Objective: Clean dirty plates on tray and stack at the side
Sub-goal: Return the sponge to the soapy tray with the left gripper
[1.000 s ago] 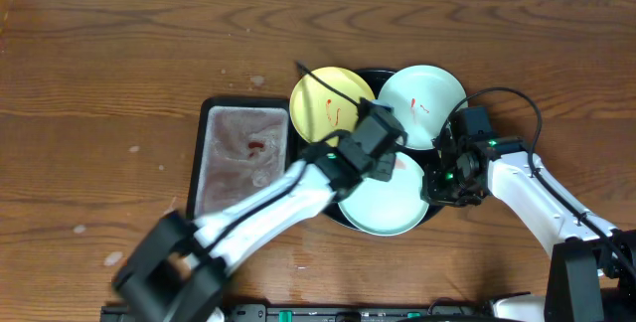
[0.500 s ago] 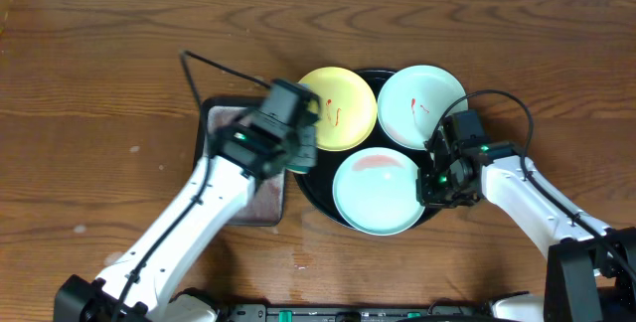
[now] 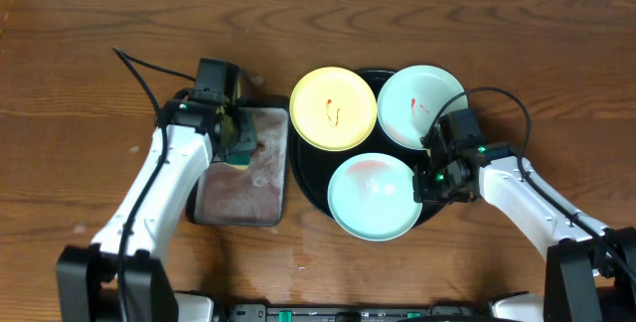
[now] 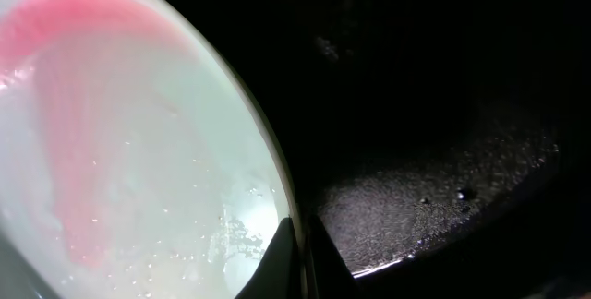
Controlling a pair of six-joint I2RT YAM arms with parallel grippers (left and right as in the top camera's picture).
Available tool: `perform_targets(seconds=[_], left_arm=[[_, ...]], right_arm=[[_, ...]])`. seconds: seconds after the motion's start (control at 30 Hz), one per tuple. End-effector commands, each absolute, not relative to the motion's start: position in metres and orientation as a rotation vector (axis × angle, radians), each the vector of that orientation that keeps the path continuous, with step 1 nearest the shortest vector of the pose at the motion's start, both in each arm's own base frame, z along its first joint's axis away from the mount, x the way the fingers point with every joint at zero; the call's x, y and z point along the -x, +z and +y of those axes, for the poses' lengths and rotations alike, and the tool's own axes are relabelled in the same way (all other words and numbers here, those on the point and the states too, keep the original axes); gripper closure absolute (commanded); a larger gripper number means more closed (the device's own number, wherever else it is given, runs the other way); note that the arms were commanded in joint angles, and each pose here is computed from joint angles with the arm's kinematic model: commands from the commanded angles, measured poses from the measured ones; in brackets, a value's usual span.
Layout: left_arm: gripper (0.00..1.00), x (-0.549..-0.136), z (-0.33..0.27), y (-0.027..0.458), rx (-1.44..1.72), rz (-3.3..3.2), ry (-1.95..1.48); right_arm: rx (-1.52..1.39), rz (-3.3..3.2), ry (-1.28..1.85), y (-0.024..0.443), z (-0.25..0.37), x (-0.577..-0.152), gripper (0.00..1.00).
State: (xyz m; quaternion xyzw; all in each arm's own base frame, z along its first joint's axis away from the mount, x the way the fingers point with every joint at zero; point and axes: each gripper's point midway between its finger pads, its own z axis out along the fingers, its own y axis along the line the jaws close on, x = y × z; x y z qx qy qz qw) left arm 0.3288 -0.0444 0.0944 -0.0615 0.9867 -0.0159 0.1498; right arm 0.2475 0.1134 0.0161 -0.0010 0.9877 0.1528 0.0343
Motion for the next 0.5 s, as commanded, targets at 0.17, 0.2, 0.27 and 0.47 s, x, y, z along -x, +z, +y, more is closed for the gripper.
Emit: perform_targets(seconds=[0.17,0.2,0.27,0.47], left_arm=[[0.93,-0.327,-0.052,0.066,0.07,2.938,-0.102],[0.92,-0.327,-0.052,0.063,0.07,2.946,-0.1],[0.92,-0.327,-0.052,0.057,0.071,2.963,-0.097],[0.92,-0.324,-0.052,0.038,0.074,3.021,-0.084]], right_arm=[[0.116,2.979,0.383,0.038,0.112,-0.269,0.99],[0.12,2.974,0.367,0.042,0.111,-0.271,0.99],[0.137,2.96,0.319,0.05,0.107,-0.275,0.99],[0.182,2.86,0.152,0.084,0.095,-0.292,0.99]])
